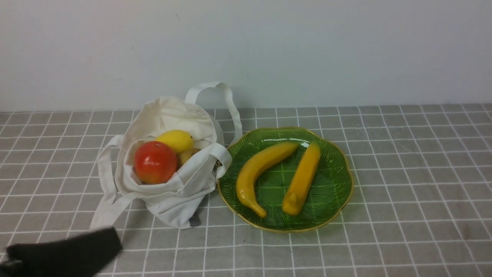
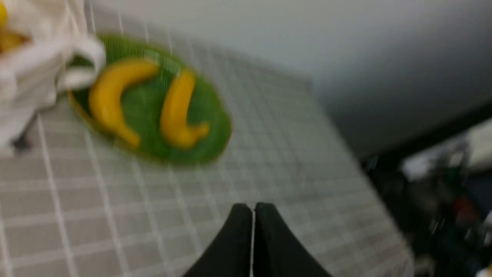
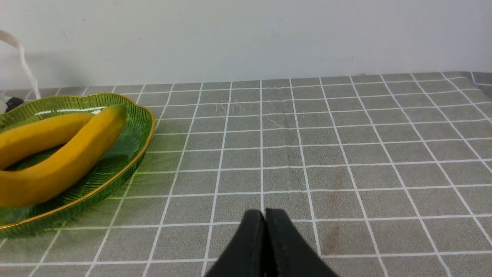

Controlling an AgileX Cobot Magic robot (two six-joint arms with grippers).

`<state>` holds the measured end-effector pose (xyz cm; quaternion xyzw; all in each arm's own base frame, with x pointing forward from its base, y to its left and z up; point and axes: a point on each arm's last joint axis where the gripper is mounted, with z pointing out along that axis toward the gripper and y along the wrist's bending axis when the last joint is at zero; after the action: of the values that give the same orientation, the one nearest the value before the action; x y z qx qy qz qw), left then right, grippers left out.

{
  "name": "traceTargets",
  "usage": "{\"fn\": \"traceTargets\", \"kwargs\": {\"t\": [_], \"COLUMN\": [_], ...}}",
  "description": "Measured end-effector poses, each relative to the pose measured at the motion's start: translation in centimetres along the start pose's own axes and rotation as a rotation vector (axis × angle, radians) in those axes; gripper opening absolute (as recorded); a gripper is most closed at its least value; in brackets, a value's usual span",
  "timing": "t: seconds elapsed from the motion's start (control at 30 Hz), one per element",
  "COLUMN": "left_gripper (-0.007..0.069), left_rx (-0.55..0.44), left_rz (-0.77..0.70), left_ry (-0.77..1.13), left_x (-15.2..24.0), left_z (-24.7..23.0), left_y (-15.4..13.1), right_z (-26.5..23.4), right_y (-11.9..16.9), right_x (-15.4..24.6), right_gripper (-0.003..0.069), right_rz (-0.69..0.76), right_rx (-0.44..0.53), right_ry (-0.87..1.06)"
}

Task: Take the fruit out of the bag on the grey coffee tablecloth and place them on the plate.
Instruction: 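Reach into the bag and grasp the red fruit inside it with the left gripper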

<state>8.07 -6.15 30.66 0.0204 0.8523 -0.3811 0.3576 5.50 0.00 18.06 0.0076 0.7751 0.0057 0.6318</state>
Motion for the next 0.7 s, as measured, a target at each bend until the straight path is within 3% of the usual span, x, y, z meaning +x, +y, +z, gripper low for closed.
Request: {"fn": "traceTargets", "kwargs": {"t": [0.03,0.07,0.2,0.33,0.53,0.7], "left_gripper": [-0.0008,-0.0008,-0.0008,-0.0007,0.0007,0.0134], "left_rx": [0.003,-0.056,-0.260,-0.360,-0.390,-0.403], "left_rz": [-0.006,0.014,0.066,0.082,0.093,0.066], "left_ry": [0.025,0.215,0.500,0.530,0.391,0.384], "left_x": [-0.1,-0.9,-4.4,-7.9,-12.5,-14.8], "left_z": [0.1,1.1,3.7,5.4,7.9,10.6], "left_y": [0.0,0.7,3.7,5.1,5.9,7.4], "right_z": [0.0,0.0,0.0,0.0,0.0,0.0], "right_y": [0.0,0.0,0.0,0.0,0.0,0.0], "right_x": [0.0,0.0,0.0,0.0,0.0,0.0], "right_gripper": [-0.0015,-0.0015,-0.0015,-0.0015,-0.0015,-0.0015], "right_rz": [0.000,0.000,0.000,0.000,0.000,0.000], "right_rx": [0.000,0.000,0.000,0.000,0.000,0.000], "right_ry": [0.000,0.000,0.000,0.000,0.000,0.000]}}
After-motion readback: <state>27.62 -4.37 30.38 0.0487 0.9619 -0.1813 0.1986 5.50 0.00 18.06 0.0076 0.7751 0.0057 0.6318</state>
